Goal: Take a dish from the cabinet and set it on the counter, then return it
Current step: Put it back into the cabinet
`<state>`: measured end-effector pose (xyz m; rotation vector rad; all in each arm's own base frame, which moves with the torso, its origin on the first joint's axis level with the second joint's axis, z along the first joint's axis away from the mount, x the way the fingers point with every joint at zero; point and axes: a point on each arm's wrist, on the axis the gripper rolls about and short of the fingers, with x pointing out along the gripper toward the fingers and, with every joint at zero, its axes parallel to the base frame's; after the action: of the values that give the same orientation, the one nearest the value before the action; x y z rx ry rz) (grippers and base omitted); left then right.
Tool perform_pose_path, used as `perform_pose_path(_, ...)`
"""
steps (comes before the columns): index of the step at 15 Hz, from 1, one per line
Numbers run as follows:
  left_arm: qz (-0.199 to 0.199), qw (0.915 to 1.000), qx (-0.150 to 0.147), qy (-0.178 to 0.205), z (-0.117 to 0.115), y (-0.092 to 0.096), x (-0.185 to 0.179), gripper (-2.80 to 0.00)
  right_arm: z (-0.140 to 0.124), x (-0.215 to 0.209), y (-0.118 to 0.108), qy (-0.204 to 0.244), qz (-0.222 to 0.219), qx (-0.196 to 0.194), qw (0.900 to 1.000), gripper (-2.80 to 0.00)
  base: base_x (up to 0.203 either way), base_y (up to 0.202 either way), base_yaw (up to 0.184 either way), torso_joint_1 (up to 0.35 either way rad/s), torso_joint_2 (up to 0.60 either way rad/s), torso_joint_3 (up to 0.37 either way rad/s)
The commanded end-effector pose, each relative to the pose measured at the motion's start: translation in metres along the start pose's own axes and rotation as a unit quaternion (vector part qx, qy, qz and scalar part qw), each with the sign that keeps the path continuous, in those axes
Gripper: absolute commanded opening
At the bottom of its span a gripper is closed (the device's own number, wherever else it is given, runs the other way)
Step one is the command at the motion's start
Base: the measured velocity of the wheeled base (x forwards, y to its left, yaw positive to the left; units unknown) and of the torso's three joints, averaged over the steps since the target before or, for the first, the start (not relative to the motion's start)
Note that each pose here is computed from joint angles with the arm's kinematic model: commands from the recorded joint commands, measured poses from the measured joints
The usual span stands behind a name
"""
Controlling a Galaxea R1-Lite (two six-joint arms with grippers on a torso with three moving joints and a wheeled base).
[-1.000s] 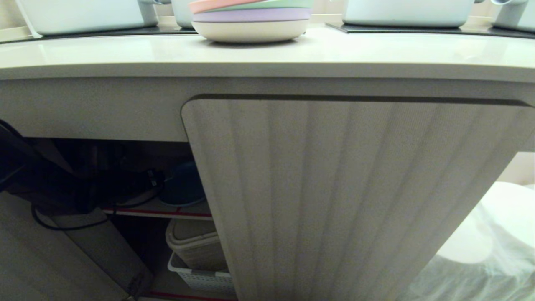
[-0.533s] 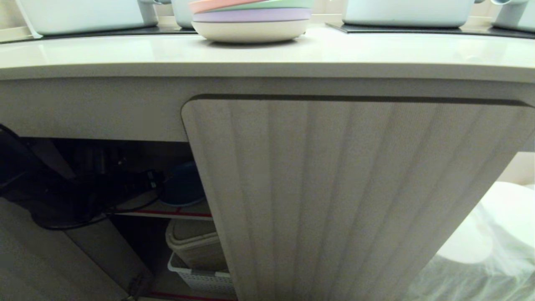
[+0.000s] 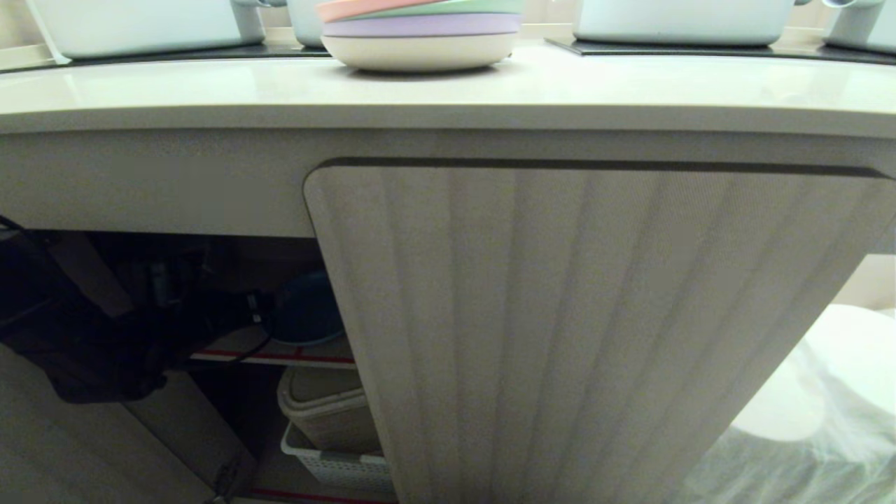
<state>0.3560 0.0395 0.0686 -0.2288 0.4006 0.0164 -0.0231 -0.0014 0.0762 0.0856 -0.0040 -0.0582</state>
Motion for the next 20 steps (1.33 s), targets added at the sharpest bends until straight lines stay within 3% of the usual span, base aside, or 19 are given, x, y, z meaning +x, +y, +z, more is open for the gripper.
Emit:
perform_pose_path(1, 0.000, 1.0000, -0.001, 0.001, -0.002, 0.001, 0.001, 0.00, 0.000, 0.000, 0.000, 0.000, 0.000, 0.000, 1.000, -2.80, 0.000, 0.000, 0.000, 0.000, 0.00, 0.000)
perform_pose_path(7, 0.001, 0.9999, 0.011, 0.002, -0.002, 0.001, 0.000, 0.00, 0.000, 0.000, 0.000, 0.000, 0.000, 0.000, 1.000, -2.80, 0.000, 0.000, 0.000, 0.000, 0.00, 0.000)
perform_pose_path(8, 0.000, 0.9999, 0.015, -0.001, -0.002, 0.001, 0.000, -2.21, 0.000, 0.000, 0.000, 0.000, 0.000, 0.000, 1.000, -2.80, 0.000, 0.000, 0.000, 0.000, 0.00, 0.000)
perform_pose_path(9, -0.002, 0.9998, 0.016, -0.009, -0.001, 0.000, 0.000, -2.80, 0.000, 0.000, 0.000, 0.000, 0.000, 0.000, 1.000, -2.80, 0.000, 0.000, 0.000, 0.000, 0.00, 0.000)
perform_pose_path(11, -0.007, 0.9997, 0.014, -0.020, 0.003, 0.000, -0.002, -2.80, 0.000, 0.000, 0.000, 0.000, 0.000, 0.000, 1.000, -2.80, 0.000, 0.000, 0.000, 0.000, 0.00, 0.000)
perform_pose_path(20, -0.013, 0.9998, 0.018, 0.001, -0.009, -0.004, -0.030, -2.80, 0.000, 0.000, 0.000, 0.000, 0.000, 0.000, 1.000, -2.80, 0.000, 0.000, 0.000, 0.000, 0.00, 0.000)
